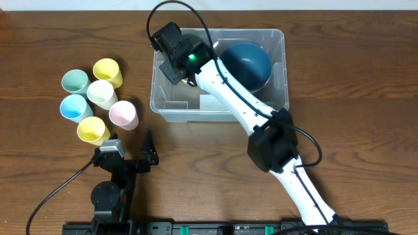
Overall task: Pack container
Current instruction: 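Carry the second white bowl into the bin onto the stack, release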
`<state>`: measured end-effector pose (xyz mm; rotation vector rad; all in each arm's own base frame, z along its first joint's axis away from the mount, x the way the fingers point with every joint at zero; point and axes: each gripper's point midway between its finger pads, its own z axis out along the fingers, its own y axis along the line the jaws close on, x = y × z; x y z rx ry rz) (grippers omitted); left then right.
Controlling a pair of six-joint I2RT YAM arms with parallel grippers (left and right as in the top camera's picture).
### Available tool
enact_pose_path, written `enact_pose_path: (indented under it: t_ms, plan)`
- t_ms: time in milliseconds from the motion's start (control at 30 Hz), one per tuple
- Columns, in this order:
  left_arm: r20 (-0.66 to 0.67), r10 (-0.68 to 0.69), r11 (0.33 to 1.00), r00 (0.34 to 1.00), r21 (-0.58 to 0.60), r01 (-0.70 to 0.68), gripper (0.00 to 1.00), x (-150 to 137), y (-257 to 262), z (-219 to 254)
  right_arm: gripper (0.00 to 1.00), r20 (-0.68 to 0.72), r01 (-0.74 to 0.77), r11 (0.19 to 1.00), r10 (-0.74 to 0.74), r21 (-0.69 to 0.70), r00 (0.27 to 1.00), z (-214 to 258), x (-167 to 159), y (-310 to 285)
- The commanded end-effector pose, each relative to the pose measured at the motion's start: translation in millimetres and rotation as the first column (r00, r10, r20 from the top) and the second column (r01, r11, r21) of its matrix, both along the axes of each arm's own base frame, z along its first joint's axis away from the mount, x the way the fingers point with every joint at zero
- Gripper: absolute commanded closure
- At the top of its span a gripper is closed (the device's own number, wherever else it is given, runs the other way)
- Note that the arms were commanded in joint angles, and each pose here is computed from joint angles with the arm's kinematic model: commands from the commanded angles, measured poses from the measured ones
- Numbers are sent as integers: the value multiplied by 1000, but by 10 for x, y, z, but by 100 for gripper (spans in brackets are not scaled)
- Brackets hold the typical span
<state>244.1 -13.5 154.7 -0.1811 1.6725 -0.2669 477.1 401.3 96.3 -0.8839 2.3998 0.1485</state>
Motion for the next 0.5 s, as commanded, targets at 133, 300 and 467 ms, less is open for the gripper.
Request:
enact_pose_path:
  t_ms: [133,300,467]
  plan:
    - [-42,-13,1000,999,0,13,2,-4,-23,-158,98,-38,22,999,-24,-34,999,-378,123,-136]
    - [-42,-13,1000,999,0,13,2,-4,-23,-158,50,-49,53,998,-55,-37,997,-452,205,-251]
    - [-42,-13,1000,999,0,13,2,-4,-23,-158,12,-5,56,998,-56,3,998,-137,269,-226]
